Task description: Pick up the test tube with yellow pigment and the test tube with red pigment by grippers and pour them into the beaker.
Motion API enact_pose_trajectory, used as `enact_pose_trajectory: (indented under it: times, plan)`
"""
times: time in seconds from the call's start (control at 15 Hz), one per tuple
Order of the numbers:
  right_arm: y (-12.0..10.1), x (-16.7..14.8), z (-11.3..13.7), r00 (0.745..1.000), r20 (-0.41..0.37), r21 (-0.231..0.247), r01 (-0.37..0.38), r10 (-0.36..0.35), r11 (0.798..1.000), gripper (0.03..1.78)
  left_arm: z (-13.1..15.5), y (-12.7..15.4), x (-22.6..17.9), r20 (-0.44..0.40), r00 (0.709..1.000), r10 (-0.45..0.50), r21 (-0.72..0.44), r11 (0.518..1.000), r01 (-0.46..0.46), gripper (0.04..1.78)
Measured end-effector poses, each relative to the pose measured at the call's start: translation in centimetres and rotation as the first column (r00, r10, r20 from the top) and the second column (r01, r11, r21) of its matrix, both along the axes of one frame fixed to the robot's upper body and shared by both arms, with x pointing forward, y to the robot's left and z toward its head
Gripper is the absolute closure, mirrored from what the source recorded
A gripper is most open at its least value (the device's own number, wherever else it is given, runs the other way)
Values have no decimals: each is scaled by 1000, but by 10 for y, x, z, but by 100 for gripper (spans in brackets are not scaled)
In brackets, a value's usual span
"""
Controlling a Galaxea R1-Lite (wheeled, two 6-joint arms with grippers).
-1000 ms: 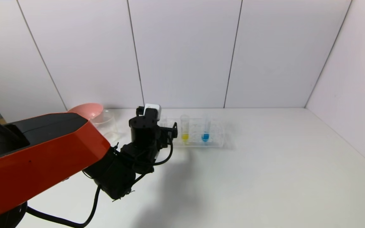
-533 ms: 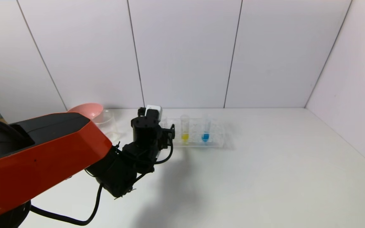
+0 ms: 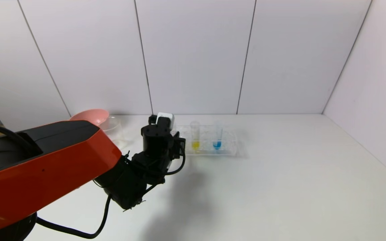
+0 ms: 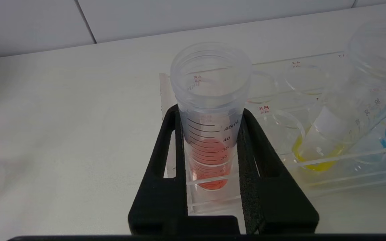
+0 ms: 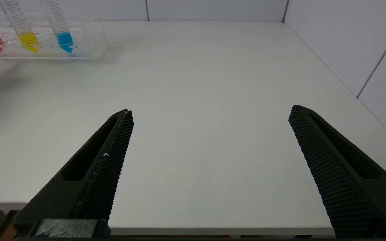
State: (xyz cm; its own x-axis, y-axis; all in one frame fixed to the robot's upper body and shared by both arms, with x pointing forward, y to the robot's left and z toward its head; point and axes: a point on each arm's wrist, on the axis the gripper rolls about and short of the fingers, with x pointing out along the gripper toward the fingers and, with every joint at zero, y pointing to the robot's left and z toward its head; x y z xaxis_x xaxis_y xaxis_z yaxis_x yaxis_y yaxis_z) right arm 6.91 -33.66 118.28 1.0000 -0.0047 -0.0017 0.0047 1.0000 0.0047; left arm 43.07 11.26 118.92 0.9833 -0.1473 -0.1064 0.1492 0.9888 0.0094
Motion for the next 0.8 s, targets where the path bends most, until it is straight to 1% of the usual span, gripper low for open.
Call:
enact_pose_trajectory:
  times: [0.8]
  plan:
    - [0, 0, 0, 1000, 0, 0, 0, 0, 1000, 11, 2, 1, -2, 5, 1000, 0, -3, 1000, 0, 137]
